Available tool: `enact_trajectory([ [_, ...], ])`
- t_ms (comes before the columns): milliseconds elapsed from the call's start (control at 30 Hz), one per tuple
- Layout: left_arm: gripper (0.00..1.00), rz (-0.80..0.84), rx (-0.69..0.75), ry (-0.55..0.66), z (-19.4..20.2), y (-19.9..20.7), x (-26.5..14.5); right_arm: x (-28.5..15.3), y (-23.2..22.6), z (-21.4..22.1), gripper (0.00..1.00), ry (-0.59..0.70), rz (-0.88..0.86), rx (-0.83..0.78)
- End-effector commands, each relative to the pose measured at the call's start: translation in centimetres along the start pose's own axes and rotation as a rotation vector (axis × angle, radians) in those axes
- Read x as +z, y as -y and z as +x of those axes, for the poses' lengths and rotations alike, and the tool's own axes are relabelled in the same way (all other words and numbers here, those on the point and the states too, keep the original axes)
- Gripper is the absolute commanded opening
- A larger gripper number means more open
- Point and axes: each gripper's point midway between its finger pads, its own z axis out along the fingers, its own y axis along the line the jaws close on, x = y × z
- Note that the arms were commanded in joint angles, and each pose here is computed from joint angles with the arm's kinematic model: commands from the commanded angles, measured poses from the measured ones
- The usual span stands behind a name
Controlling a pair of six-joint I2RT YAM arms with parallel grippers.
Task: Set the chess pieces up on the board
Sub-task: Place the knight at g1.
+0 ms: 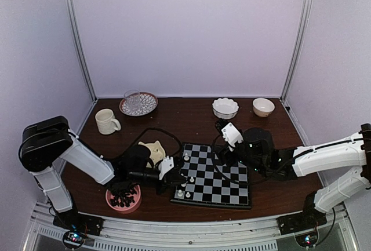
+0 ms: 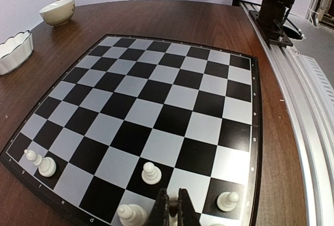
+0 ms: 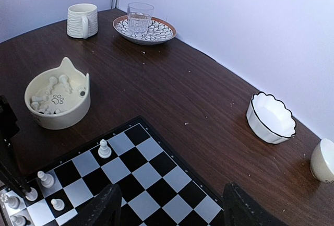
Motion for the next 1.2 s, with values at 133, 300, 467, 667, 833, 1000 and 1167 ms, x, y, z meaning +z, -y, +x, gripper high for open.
enact_trajectory([
  [133, 0.0, 0.021, -0.017, -0.02, 0.3, -0.2, 0.7, -0.2, 0.1, -0.5, 0.7, 0.016, 0.007, 0.004],
  [300, 0.02, 0.023, -0.022, -0.028, 0.5, -0.1, 0.7, -0.2, 0.2, -0.5, 0.7, 0.017, 0.008, 0.005],
  [467, 0.06, 0.035, -0.021, -0.032, 0.5, 0.1, 0.6, -0.2, 0.2, -0.4, 0.7, 0.015, 0.009, 0.005],
  [667, 0.09, 0.028, -0.016, -0.035, 0.6, 0.2, 0.2, -0.2, 0.2, -0.4, 0.7, 0.015, 0.009, 0.004],
  [833, 0.18, 0.003, -0.018, -0.037, 0.6, -0.2, -0.1, -0.2, 0.2, -0.4, 0.7, 0.012, 0.011, 0.004],
  [1000, 0.19, -0.001, -0.018, -0.034, 0.5, -0.1, -0.3, -0.2, 0.2, -0.4, 0.7, 0.013, 0.01, 0.005],
  [1167, 0.06, -0.008, -0.017, -0.034, 0.4, -0.3, -0.4, -0.3, 0.2, -0.4, 0.7, 0.013, 0.011, 0.006],
])
